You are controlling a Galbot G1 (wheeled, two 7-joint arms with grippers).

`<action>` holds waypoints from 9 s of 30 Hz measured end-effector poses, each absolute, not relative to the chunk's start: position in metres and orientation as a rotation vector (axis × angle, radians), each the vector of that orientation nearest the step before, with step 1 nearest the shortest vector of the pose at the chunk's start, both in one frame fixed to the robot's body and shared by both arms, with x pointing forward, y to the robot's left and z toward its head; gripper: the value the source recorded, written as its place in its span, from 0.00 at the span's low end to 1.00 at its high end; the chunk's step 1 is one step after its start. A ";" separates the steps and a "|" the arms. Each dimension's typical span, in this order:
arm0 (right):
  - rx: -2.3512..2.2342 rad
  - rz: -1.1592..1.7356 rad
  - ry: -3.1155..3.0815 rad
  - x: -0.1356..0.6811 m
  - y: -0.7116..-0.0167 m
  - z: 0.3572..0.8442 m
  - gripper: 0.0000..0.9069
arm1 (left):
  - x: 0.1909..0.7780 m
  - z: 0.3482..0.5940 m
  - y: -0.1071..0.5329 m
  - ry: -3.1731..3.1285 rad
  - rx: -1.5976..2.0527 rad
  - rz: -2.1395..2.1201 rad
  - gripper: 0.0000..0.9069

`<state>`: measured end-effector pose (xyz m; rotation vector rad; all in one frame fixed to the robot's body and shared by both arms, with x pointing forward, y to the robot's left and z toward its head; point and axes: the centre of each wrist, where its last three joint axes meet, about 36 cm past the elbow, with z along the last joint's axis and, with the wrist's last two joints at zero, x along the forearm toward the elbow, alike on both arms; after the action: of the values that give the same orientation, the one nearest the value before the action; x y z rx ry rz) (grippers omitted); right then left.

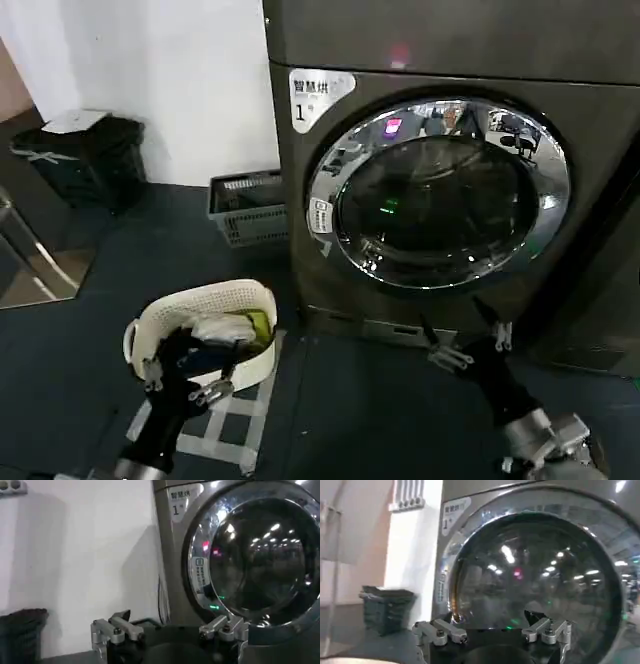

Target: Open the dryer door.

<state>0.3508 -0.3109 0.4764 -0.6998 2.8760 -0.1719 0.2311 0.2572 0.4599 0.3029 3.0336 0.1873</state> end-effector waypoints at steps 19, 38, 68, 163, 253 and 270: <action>-0.970 -0.222 2.814 0.426 -0.275 0.481 1.00 | 0.226 0.467 0.253 3.045 0.315 0.172 1.00; -1.170 -0.192 2.753 0.503 -0.246 0.486 1.00 | 0.227 0.466 0.254 3.034 0.367 0.181 1.00; -1.342 -0.175 2.700 0.581 -0.216 0.503 1.00 | 0.223 0.466 0.255 3.046 0.358 0.206 1.00; -2.197 -0.101 2.225 0.445 -0.396 0.471 1.00 | 0.513 0.505 0.291 2.647 1.467 -0.116 1.00; 1.691 -0.810 2.290 0.059 -0.697 0.671 1.00 | 0.517 0.462 -0.034 2.125 2.242 -0.123 1.00; 1.844 -0.902 2.115 0.028 -0.698 0.693 1.00 | 0.518 0.459 -0.094 2.124 2.238 -0.096 1.00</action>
<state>0.0278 -0.6975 0.6932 1.8443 2.1150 -0.9017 0.5182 -0.0938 0.4589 2.2377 2.1235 -0.0959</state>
